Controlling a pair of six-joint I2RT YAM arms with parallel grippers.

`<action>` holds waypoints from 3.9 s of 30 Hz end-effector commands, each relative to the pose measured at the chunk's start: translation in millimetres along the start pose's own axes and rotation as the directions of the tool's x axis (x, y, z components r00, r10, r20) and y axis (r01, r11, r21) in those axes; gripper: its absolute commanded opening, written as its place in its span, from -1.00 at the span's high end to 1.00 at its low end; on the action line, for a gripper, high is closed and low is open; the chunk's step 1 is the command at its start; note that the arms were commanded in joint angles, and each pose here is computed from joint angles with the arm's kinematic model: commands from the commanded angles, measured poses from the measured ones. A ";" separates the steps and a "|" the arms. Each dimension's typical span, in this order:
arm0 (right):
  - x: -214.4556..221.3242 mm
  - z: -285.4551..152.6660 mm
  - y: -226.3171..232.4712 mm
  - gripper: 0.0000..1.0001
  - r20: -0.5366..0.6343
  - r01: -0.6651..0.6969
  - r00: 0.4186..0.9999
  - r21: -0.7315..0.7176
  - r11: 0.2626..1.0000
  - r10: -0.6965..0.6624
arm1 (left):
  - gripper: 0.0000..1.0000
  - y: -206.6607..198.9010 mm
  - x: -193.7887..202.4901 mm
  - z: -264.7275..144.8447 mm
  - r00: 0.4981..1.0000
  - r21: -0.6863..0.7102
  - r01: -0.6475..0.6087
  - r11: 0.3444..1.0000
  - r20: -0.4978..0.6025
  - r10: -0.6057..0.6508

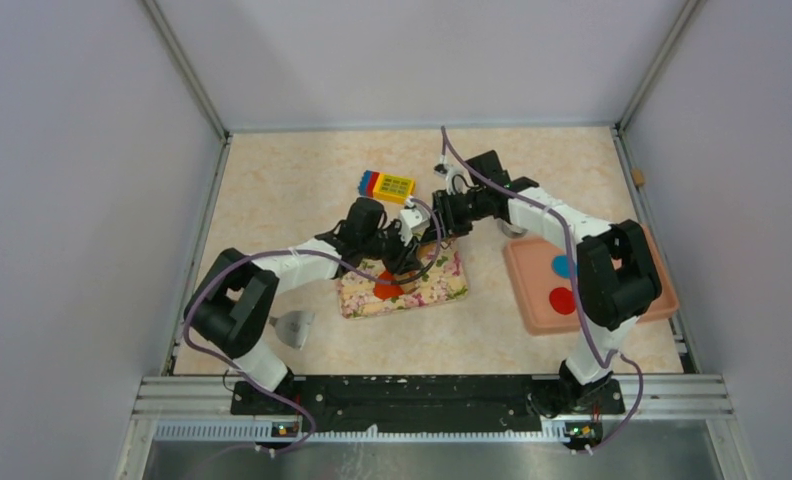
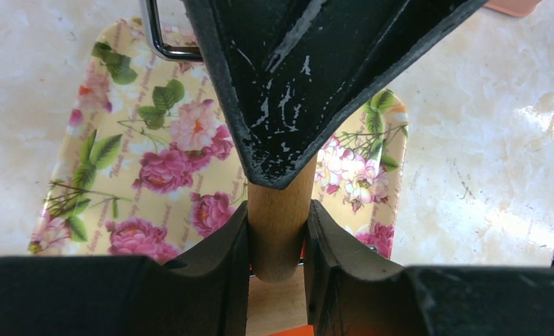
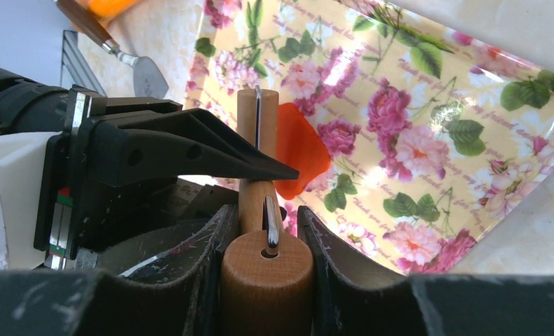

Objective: Roll out the dumpling wrappers from the dough

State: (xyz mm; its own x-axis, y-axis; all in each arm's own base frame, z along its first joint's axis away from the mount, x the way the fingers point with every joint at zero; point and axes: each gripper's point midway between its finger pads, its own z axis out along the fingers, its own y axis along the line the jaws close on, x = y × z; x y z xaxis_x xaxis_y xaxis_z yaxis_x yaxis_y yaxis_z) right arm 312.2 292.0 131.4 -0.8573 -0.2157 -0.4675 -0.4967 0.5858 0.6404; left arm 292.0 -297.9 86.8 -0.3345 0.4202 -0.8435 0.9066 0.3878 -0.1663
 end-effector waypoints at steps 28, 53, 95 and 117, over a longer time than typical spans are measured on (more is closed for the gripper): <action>-2.0 -69.8 -57.3 1.00 0.034 0.032 0.999 0.248 0.968 -0.042 | 1.00 23.2 -56.5 40.2 0.991 -0.024 0.068 0.997 0.118 -0.064; 36.6 8.3 -69.5 1.00 -0.132 0.118 0.988 0.268 0.956 -0.085 | 1.00 39.1 34.2 28.7 0.997 -0.130 0.067 0.989 -0.033 -0.072; 23.4 1.9 -70.6 1.00 -0.090 0.056 0.995 0.181 0.982 -0.040 | 1.00 47.5 2.7 51.3 0.993 -0.106 0.118 0.987 0.006 -0.118; 1.7 -42.0 -104.6 1.00 -0.029 0.056 0.998 0.327 0.943 -0.050 | 0.39 46.5 -33.7 68.2 0.991 -0.041 0.112 0.993 0.075 -0.108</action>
State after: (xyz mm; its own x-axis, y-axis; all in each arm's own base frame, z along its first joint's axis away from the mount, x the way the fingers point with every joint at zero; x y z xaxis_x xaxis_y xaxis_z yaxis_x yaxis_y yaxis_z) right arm 364.8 227.7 99.4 -0.8568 -0.1592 -0.4905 -0.4426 0.7151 0.5411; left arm 337.6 -364.9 60.0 -0.3748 0.3518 -0.8578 0.9017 0.3534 -0.2491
